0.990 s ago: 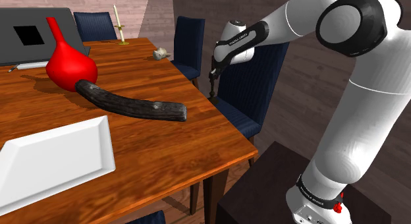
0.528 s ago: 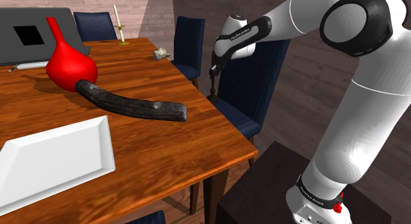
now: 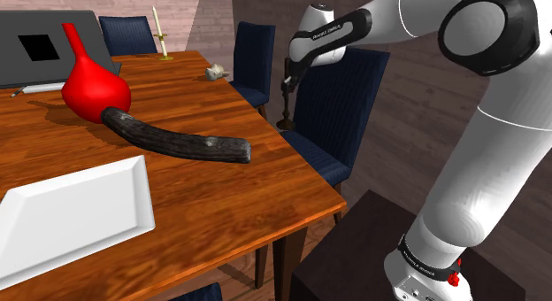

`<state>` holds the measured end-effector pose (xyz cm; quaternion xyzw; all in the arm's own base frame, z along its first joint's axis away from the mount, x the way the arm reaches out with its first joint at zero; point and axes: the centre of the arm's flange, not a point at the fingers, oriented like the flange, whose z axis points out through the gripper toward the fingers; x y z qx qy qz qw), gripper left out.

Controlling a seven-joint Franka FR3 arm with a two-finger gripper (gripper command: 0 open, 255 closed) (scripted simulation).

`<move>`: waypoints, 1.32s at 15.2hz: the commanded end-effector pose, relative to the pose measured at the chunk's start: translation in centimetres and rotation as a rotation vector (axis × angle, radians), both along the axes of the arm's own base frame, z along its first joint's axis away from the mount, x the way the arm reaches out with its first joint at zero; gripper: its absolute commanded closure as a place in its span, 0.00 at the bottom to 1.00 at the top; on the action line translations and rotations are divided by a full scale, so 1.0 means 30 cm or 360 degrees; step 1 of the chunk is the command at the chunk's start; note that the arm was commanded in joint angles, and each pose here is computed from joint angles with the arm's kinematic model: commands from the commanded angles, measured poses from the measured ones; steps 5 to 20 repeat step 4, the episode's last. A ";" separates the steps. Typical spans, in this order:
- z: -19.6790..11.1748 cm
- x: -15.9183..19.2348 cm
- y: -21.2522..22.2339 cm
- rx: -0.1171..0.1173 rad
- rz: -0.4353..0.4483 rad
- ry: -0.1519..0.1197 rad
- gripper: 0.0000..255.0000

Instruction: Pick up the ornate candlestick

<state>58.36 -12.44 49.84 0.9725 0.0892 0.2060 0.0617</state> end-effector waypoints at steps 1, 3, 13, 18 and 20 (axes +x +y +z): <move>0.035 0.000 0.002 0.0000 0.0000 0.0000 1.00; 0.055 0.000 0.002 0.0000 0.0000 0.0000 1.00; 0.055 0.000 0.002 0.0000 0.0000 0.0000 1.00; 0.055 0.000 0.002 0.0000 0.0000 0.0000 1.00; 0.055 0.000 0.002 0.0000 0.0000 0.0000 1.00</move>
